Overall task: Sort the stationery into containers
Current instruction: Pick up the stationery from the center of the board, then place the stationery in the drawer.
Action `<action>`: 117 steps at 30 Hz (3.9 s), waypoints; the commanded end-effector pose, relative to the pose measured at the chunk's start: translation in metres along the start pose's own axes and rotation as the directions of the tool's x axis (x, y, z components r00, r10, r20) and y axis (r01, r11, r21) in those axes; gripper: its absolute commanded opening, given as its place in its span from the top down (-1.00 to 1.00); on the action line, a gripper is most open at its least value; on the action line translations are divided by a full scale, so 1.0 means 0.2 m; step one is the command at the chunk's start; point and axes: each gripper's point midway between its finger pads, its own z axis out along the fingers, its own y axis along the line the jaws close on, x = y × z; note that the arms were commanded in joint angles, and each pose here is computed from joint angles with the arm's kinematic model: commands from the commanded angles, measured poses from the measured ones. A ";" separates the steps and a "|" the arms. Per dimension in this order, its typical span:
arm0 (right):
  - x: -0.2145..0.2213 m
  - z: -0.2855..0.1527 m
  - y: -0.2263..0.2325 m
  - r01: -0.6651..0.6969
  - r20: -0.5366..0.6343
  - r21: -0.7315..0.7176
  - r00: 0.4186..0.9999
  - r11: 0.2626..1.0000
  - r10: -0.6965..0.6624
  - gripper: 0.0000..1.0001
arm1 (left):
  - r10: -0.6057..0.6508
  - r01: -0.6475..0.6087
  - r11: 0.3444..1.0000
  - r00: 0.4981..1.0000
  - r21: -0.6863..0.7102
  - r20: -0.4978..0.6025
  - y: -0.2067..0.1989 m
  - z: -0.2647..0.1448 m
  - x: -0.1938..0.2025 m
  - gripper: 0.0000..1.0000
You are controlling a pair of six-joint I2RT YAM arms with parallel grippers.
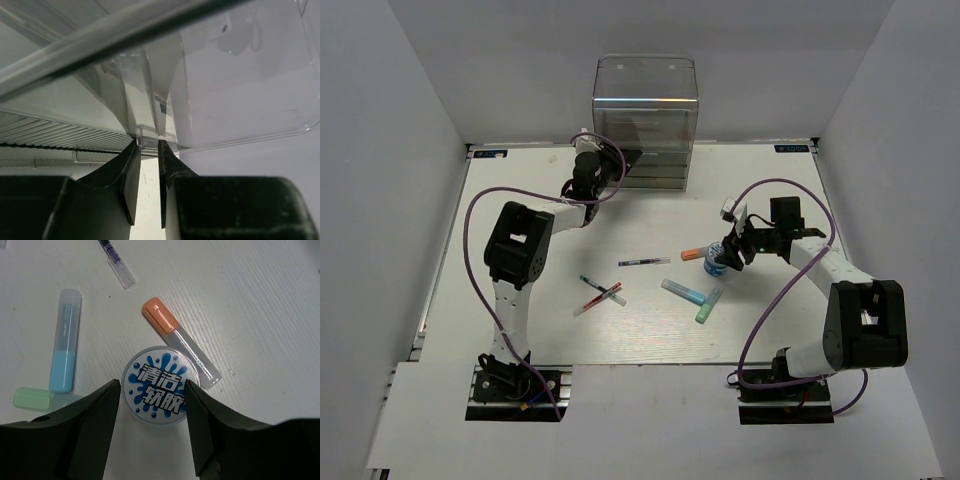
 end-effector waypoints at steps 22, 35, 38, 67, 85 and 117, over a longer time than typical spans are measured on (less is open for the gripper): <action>-0.04 -0.02 0.00 0.026 0.023 0.015 0.999 1.000 -0.027 -0.18 | 0.008 -0.054 0.958 0.987 0.281 0.162 -0.52 -0.14 -0.26 0.42; -0.06 -0.02 -0.01 0.058 0.026 0.007 0.998 0.998 -0.058 -0.27 | 0.009 -0.083 0.935 0.977 0.344 0.212 -0.67 -0.19 -0.34 -0.04; -0.06 -0.02 0.00 0.067 0.028 0.001 0.997 0.998 -0.067 -0.35 | 0.008 -0.084 0.934 0.977 0.347 0.213 -0.66 -0.20 -0.34 -0.06; 0.00 0.05 -0.07 0.190 -0.024 -0.040 0.981 0.981 -0.191 -0.81 | 0.009 -0.101 0.911 0.974 0.400 0.225 -0.77 -0.28 -0.37 -0.06; -0.03 0.07 -0.10 0.239 -0.081 -0.095 0.966 0.966 -0.247 0.89 | 0.001 -0.092 0.911 0.975 0.403 0.222 -0.79 -0.27 -0.38 -0.06; -1.21 0.30 -0.58 0.631 0.136 0.660 0.434 0.408 -0.891 1.00 | -0.012 -0.097 0.893 0.971 0.440 0.238 -0.90 -0.29 -0.43 -0.06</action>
